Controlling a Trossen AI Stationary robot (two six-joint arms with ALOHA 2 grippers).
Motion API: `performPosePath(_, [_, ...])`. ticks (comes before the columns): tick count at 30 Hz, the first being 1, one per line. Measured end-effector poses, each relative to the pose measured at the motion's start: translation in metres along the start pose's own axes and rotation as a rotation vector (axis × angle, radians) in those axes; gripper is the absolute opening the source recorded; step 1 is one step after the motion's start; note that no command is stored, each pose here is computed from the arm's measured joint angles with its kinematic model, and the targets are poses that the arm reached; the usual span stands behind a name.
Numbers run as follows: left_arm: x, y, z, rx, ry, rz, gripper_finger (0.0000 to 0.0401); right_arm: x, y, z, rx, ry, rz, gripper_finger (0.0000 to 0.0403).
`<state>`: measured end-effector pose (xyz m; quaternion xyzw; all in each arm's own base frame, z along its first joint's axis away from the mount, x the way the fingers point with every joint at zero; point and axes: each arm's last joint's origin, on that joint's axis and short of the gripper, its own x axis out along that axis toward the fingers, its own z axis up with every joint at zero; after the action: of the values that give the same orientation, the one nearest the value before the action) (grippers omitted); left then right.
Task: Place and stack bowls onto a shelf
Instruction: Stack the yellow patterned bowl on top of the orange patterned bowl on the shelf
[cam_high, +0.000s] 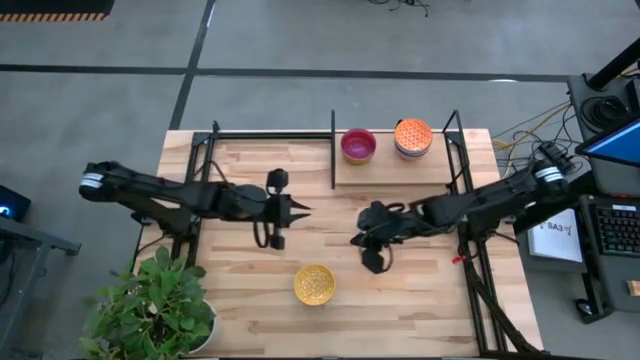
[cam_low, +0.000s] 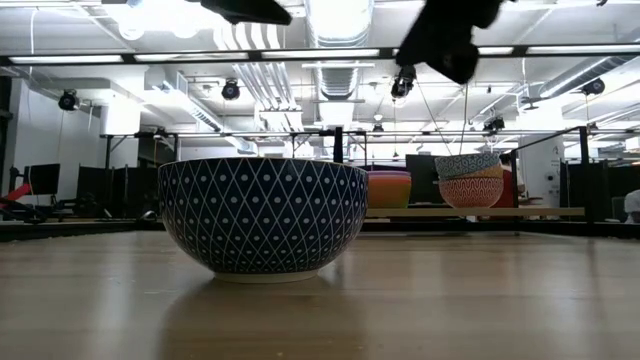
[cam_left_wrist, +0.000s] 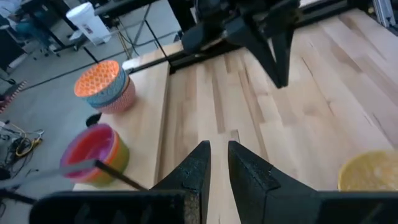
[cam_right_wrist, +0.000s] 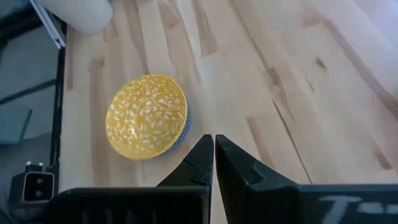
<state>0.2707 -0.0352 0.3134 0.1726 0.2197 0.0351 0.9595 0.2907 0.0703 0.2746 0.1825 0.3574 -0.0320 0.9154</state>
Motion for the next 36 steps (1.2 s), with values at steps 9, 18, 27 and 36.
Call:
performPosePath(9, [-0.012, -0.001, -0.015, 0.003, 0.041, -0.016, 0.0038, 0.044, 0.022, 0.027, -0.053, 0.123, -0.073, 0.0009])
performPosePath(18, [-0.012, -0.004, -0.021, 0.004, 0.111, -0.037, 0.0039, 0.082, 0.029, 0.033, -0.089, 0.183, -0.081, 0.0047])
performPosePath(27, [-0.017, -0.007, -0.022, -0.024, 0.120, -0.052, 0.0039, 0.120, 0.026, 0.017, -0.101, 0.260, -0.072, 0.0104])
performPosePath(36, [-0.019, -0.008, -0.021, -0.031, 0.113, -0.055, 0.0039, 0.137, 0.027, 0.013, -0.090, 0.233, -0.058, 0.0183])
